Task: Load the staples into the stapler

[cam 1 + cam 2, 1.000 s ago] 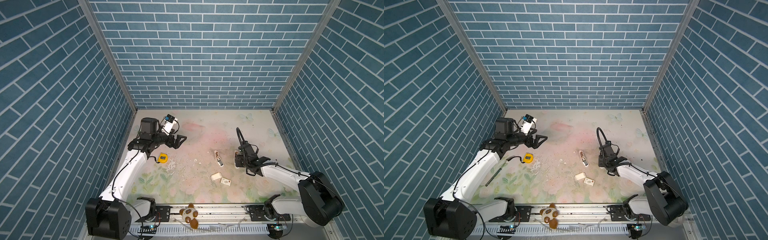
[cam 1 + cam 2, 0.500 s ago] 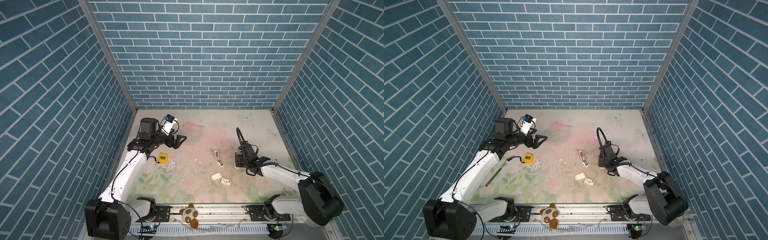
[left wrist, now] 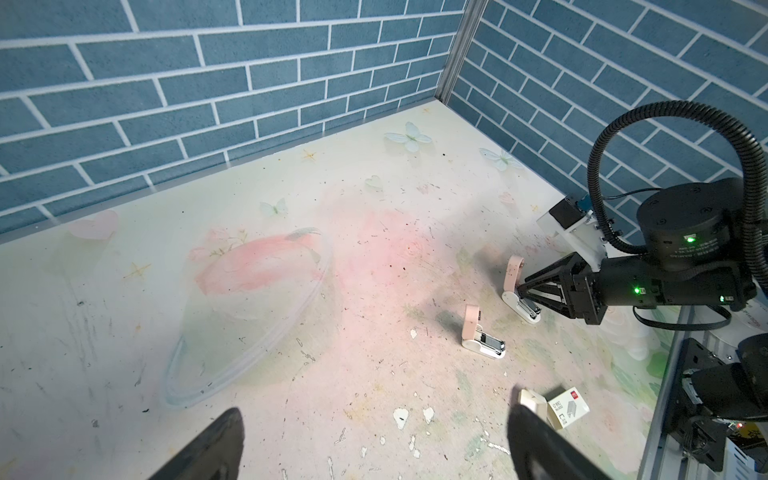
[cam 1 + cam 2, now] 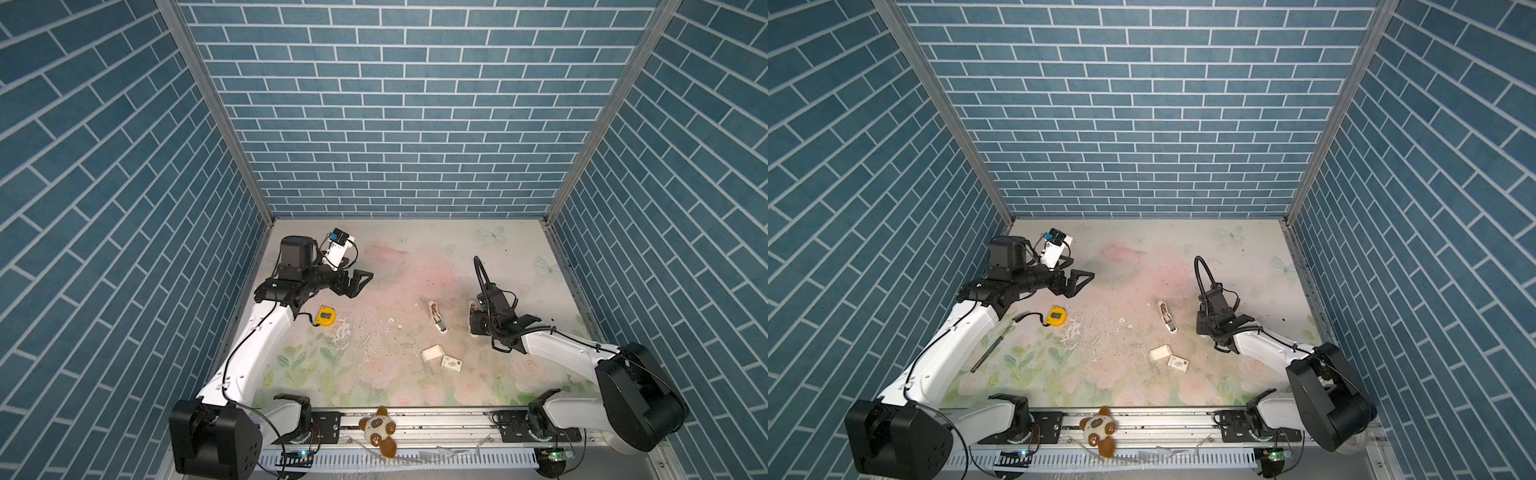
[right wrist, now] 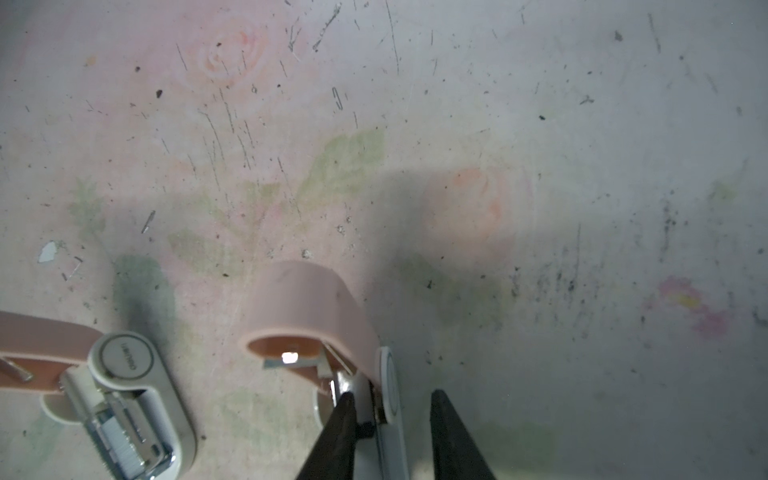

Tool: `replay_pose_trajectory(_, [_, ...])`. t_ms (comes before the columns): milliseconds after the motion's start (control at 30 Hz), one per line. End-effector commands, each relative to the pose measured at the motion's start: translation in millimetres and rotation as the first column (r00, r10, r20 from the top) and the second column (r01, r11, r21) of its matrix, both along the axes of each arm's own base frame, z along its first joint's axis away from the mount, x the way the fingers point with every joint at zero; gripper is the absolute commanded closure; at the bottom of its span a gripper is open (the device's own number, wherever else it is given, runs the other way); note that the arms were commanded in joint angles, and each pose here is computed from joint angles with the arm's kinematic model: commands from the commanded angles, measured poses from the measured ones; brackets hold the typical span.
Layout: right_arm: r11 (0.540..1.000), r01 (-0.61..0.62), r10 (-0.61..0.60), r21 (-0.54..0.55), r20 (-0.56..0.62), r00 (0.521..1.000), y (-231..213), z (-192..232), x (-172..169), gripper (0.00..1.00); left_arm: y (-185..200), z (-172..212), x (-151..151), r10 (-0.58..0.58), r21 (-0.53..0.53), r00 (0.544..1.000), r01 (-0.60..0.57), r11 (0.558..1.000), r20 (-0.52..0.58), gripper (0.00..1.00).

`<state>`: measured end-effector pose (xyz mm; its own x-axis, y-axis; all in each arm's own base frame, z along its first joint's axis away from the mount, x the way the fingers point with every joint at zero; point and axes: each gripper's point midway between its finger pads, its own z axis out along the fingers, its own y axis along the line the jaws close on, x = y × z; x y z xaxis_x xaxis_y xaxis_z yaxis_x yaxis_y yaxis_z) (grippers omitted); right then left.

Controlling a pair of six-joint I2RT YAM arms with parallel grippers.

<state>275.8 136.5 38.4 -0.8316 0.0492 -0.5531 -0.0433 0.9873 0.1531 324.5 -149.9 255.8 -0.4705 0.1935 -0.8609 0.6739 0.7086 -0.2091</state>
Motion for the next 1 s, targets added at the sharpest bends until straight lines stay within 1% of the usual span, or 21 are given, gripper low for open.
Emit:
replay_pose_trajectory(0, [1.0,0.016,-0.017,-0.013,-0.065,0.998,-6.8,-14.3,-14.2,0.69,1.5,1.5,-3.1,0.001,-0.008,1.0,-0.001,1.0,0.011,0.0])
replay_pose_trajectory(667, [1.0,0.022,-0.021,0.002,-0.057,0.998,-7.0,-11.6,-16.9,0.7,1.5,1.6,-3.2,0.002,-0.009,1.0,-0.002,1.0,0.01,0.01])
replay_pose_trajectory(767, [1.0,0.007,-0.006,0.015,-0.023,1.0,-4.7,-3.4,-13.5,0.69,1.5,1.4,-3.0,0.001,-0.008,1.0,-0.001,1.0,0.01,0.0])
replay_pose_trajectory(967, [0.999,-0.035,0.034,0.013,0.087,0.996,-3.4,31.0,-3.5,0.68,1.3,0.9,-1.7,0.0,-0.005,1.0,0.0,1.0,0.007,0.0])
